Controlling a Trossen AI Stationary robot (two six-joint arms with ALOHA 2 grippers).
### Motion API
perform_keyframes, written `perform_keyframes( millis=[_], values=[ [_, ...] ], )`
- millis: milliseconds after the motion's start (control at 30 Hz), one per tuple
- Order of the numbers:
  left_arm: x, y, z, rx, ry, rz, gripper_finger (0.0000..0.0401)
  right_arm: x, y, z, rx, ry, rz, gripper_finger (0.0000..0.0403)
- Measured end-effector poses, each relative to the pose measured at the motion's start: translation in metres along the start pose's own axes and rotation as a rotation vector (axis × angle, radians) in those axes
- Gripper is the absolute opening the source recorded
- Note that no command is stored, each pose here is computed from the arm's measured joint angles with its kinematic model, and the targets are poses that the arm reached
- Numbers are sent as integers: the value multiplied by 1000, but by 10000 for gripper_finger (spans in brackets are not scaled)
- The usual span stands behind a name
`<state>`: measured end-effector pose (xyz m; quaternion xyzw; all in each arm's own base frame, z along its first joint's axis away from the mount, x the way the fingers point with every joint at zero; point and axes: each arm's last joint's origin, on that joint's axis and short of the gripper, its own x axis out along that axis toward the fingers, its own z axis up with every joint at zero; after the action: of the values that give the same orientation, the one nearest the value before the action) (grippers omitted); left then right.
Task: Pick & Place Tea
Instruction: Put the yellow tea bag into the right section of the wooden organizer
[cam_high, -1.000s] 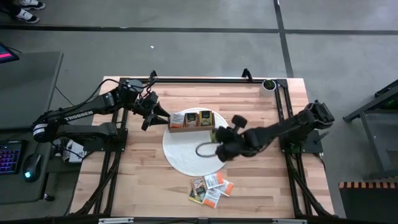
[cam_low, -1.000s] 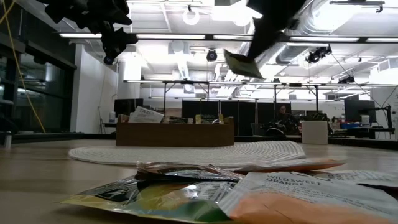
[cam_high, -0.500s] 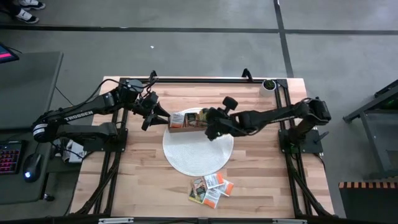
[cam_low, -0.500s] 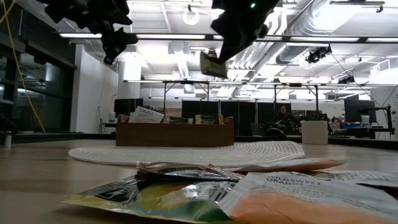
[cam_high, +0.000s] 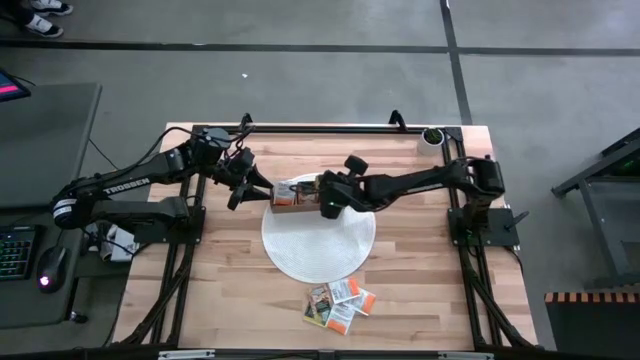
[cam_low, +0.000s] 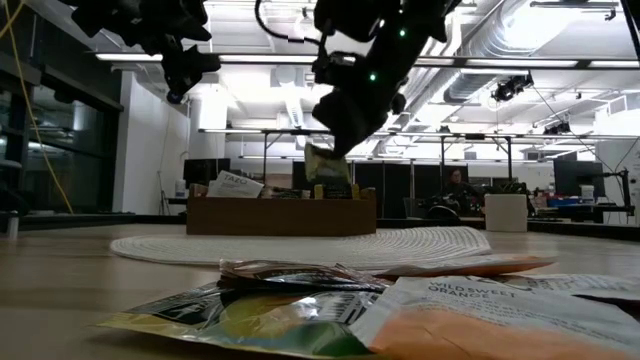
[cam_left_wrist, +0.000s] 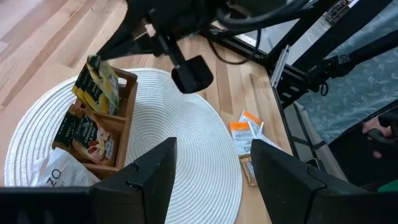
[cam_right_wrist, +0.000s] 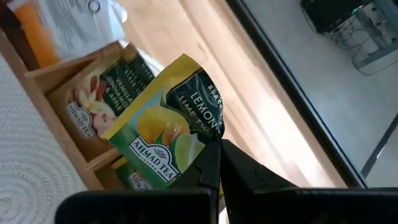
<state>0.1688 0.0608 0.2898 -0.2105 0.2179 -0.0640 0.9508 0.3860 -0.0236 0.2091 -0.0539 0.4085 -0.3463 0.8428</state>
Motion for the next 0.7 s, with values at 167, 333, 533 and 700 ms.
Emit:
perform_keyframes(
  millis=[167,333,533,700],
  values=[
    [0,0,0,4,0,0,204,8,5,-5,-5,29,-6,0],
    [0,0,0,4,0,0,204,9,5,-10,0,59,-21,0],
    [0,0,0,7,1,0,204,10,5,-10,3,56,-36,0],
    [0,0,0,7,1,1,204,10,4,-10,15,57,-38,0]
  ],
)
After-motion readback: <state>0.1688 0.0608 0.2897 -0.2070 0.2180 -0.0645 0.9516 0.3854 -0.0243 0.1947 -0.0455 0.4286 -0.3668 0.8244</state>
